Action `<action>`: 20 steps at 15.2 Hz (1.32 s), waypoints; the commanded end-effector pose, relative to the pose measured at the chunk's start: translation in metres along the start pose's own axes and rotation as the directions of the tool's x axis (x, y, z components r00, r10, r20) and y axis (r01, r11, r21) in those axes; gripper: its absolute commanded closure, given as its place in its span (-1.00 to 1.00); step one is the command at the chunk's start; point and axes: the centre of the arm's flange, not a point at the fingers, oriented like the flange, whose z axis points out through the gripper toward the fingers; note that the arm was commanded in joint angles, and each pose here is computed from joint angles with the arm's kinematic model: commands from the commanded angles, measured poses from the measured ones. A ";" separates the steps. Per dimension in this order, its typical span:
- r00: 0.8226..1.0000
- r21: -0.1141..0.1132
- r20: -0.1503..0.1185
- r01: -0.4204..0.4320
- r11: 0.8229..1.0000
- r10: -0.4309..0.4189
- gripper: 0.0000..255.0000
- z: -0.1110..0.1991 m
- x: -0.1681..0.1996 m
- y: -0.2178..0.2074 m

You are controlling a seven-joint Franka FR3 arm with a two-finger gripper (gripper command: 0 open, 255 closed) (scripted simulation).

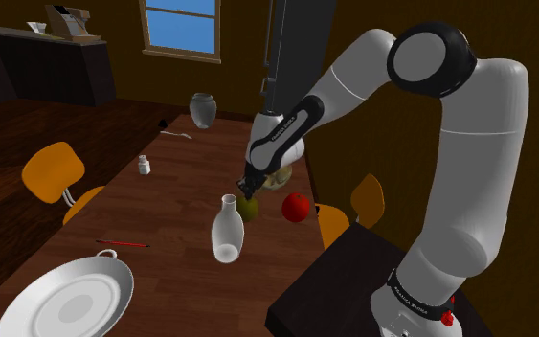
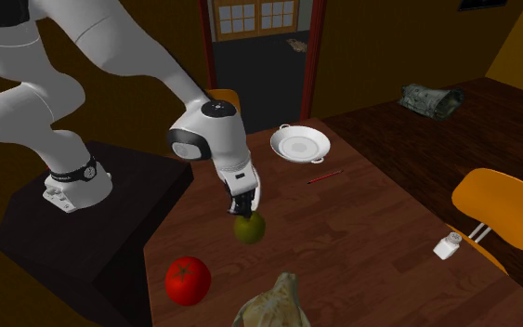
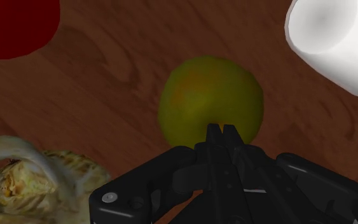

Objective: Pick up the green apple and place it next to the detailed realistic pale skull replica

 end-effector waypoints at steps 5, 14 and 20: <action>1.000 0.000 -0.001 0.000 1.000 0.000 1.00 0.028 -0.003 0.001; 1.000 0.000 -0.001 0.000 1.000 0.000 -1.00 0.028 -0.003 0.001; 1.000 0.000 -0.001 0.000 1.000 0.000 -1.00 -0.012 -0.003 0.001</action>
